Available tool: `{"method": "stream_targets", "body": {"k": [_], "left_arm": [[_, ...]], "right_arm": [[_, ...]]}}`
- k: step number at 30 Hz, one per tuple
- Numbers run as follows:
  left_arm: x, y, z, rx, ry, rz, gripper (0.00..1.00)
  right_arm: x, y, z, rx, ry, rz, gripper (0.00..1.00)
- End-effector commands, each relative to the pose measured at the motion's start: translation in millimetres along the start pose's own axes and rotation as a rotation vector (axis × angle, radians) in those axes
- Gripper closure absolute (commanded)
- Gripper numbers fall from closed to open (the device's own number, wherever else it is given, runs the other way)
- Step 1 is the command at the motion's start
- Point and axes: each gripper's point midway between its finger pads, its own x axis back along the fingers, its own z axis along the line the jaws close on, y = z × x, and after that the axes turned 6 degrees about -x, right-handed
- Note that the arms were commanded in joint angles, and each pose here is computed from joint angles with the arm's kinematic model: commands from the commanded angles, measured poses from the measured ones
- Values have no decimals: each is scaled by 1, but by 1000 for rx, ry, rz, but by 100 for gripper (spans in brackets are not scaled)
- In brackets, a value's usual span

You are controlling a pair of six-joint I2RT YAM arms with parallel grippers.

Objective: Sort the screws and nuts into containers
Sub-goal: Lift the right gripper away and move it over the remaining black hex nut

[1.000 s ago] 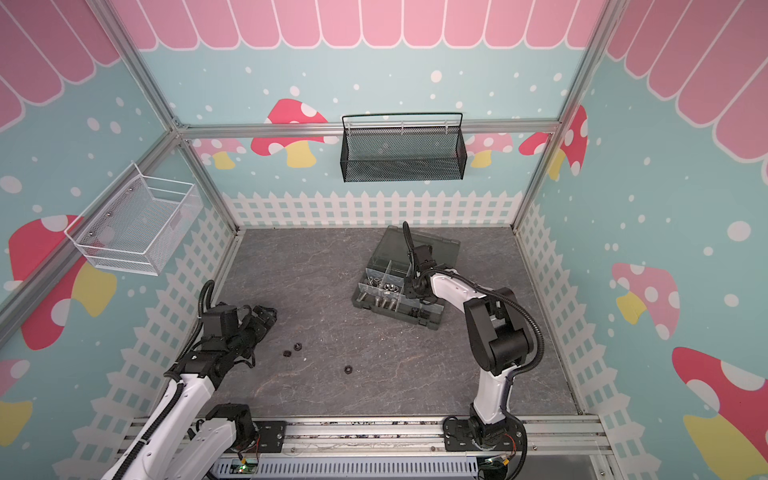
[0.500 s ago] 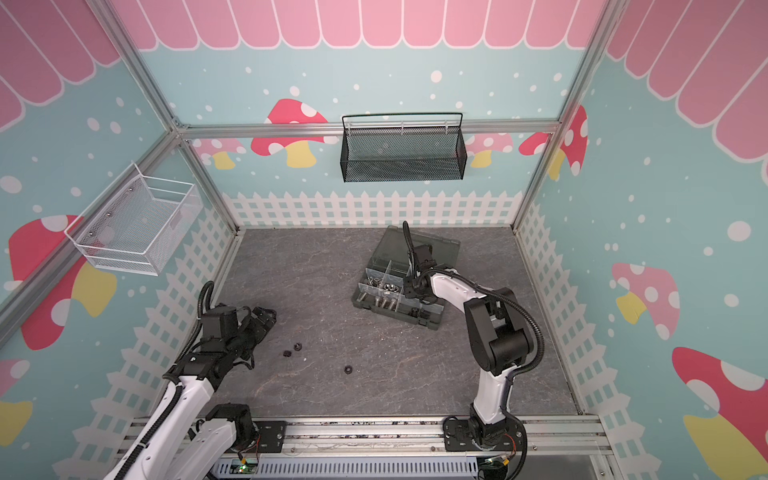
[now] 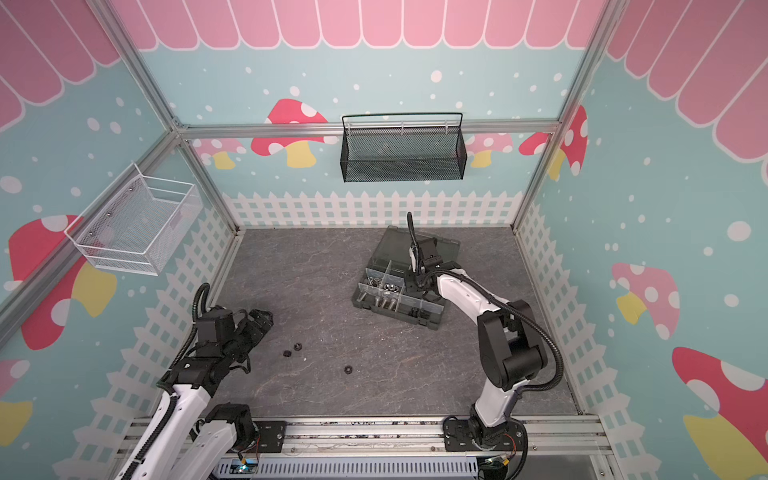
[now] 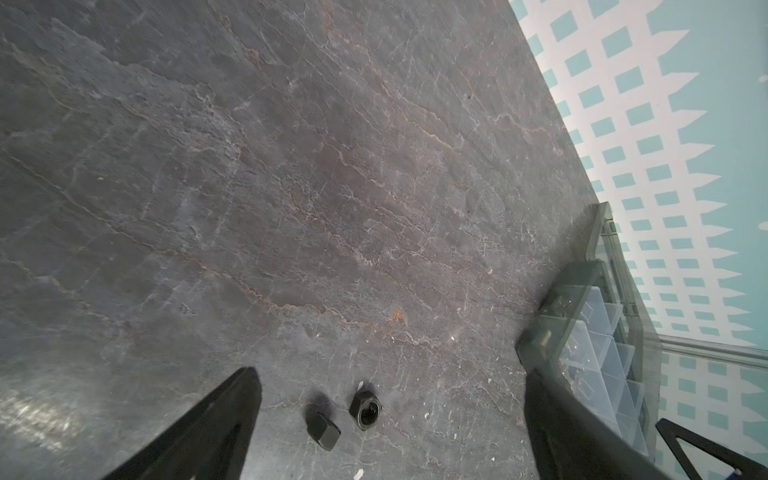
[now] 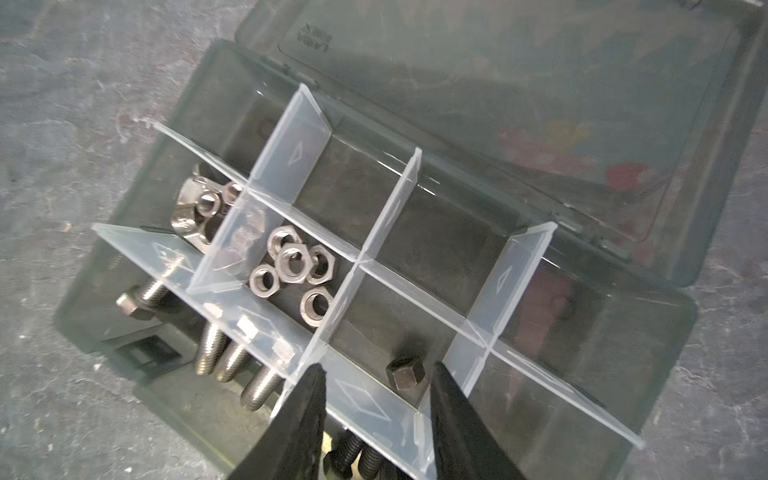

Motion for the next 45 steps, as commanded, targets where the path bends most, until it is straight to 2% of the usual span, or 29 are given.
{"method": "stream_targets", "body": {"k": [1, 9, 21, 30, 37, 45], "left_arm": [[10, 11, 1, -25, 22, -41, 0], [8, 7, 5, -24, 39, -29, 0], [8, 8, 7, -15, 48, -30, 0], [6, 6, 9, -9, 57, -25, 0], [5, 2, 13, -6, 67, -15, 0], [4, 1, 16, -2, 80, -17, 0]], "right_arm": [[19, -4, 12, 23, 31, -11, 55], [44, -40, 64, 112, 84, -5, 50], [49, -138, 145, 253, 165, 163, 47], [39, -190, 191, 416, 139, 264, 45], [21, -226, 208, 488, 144, 350, 45], [15, -251, 201, 480, 151, 432, 46]]}}
